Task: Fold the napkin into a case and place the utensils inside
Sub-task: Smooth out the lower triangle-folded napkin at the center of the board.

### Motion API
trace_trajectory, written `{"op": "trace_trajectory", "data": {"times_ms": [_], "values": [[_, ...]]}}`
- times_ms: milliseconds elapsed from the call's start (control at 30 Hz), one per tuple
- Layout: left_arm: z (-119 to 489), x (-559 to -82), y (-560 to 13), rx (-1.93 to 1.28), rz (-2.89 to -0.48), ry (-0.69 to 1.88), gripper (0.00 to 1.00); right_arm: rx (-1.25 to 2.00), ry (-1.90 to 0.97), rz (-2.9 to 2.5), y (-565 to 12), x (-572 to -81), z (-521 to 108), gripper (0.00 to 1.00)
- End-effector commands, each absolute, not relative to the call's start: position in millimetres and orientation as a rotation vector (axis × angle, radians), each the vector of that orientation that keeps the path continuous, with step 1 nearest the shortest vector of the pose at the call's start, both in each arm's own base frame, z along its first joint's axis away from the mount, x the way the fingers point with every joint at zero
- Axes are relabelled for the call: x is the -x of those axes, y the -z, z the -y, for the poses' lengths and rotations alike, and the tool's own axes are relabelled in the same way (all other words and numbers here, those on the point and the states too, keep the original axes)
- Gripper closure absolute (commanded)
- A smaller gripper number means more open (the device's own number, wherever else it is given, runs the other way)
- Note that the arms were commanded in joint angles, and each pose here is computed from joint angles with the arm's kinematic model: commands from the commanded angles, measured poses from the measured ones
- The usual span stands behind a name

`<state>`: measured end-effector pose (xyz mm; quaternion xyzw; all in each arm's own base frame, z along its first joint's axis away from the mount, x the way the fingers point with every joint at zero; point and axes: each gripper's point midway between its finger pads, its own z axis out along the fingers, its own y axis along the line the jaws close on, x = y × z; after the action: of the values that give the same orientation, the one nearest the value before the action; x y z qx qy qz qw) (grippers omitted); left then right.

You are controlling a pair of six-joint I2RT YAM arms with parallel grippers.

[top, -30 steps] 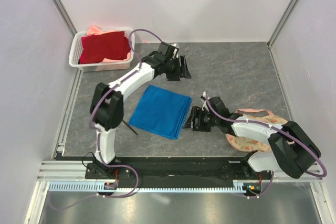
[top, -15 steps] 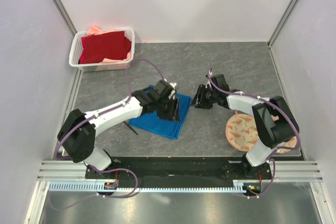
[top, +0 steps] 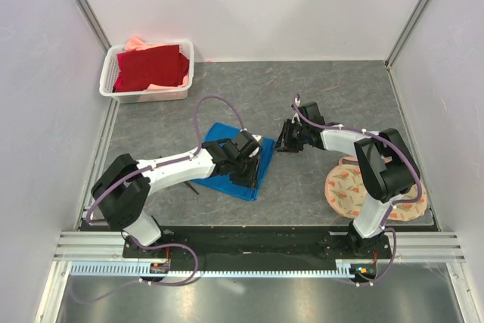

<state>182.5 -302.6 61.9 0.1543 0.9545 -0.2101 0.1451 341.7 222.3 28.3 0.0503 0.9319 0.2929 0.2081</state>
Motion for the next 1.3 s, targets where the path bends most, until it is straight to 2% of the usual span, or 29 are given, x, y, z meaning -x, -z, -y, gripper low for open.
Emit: {"op": "trace_trajectory", "data": {"times_ms": [0,633,800,1267], "values": [[314.6,-183.1,-56.1,-0.406,-2.742,0.625,0.68,-0.085,-0.805,-2.518,-55.2,-360.8,-224.8,0.70],[316.8,-178.1,-42.3,-0.395,-2.772,0.573,0.67,-0.126,-0.827,-2.563,-31.9,-376.9,-236.1,0.74],[313.4,-178.2,-36.9,-0.379,-2.781,0.544,0.64,-0.170,-0.839,-2.582,-23.5,-376.6,-237.8,0.71],[312.5,-178.9,-24.0,-0.403,-2.798,0.449,0.65,-0.194,-0.874,-2.553,-38.7,-378.0,-245.8,0.72]]}}
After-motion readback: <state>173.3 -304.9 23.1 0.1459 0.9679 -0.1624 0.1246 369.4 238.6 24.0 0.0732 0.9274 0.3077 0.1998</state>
